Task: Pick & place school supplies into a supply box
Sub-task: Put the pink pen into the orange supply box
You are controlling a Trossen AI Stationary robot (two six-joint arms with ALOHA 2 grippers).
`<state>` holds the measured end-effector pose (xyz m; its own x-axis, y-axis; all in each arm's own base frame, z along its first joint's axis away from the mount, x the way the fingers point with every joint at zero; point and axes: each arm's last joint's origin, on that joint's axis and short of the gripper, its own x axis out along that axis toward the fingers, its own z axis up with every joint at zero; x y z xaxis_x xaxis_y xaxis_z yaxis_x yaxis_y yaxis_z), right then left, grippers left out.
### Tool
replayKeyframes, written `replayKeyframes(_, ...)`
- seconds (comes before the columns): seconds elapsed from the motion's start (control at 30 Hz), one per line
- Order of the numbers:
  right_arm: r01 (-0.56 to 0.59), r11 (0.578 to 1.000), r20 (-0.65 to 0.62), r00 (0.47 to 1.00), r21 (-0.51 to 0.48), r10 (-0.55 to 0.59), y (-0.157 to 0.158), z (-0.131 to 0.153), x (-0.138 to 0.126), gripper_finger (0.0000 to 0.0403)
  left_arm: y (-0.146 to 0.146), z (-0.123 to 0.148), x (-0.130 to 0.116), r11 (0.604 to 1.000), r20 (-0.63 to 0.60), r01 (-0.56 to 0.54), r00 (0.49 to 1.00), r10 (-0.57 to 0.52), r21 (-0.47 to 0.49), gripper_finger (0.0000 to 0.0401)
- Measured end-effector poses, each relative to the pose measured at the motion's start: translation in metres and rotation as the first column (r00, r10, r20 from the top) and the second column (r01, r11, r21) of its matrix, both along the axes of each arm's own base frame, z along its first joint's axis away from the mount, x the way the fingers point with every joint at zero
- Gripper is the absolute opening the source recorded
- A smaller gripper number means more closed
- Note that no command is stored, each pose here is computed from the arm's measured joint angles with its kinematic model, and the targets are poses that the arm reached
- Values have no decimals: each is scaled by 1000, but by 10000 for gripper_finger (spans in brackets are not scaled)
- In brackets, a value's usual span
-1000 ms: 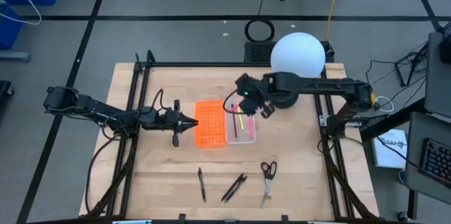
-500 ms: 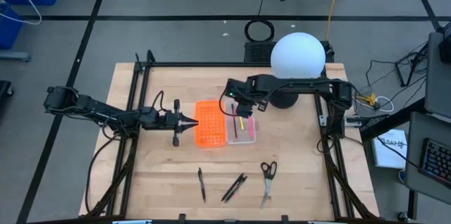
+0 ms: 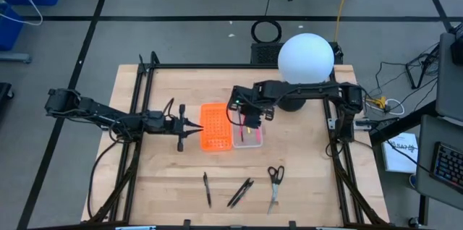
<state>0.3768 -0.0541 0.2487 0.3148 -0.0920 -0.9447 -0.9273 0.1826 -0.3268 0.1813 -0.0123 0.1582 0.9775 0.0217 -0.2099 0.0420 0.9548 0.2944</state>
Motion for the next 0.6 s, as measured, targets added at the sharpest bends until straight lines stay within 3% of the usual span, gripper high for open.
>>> replayKeyframes(0.2,-61,998,18,998,-24,61,0,-16,0,40,0,-2,0,1000,-18,1,1000,-1,5,49)
replayKeyframes(0.6,-72,996,23,997,-52,73,-16,-45,-6,42,0,-8,-2,1000,-81,5,997,-3,27,49)
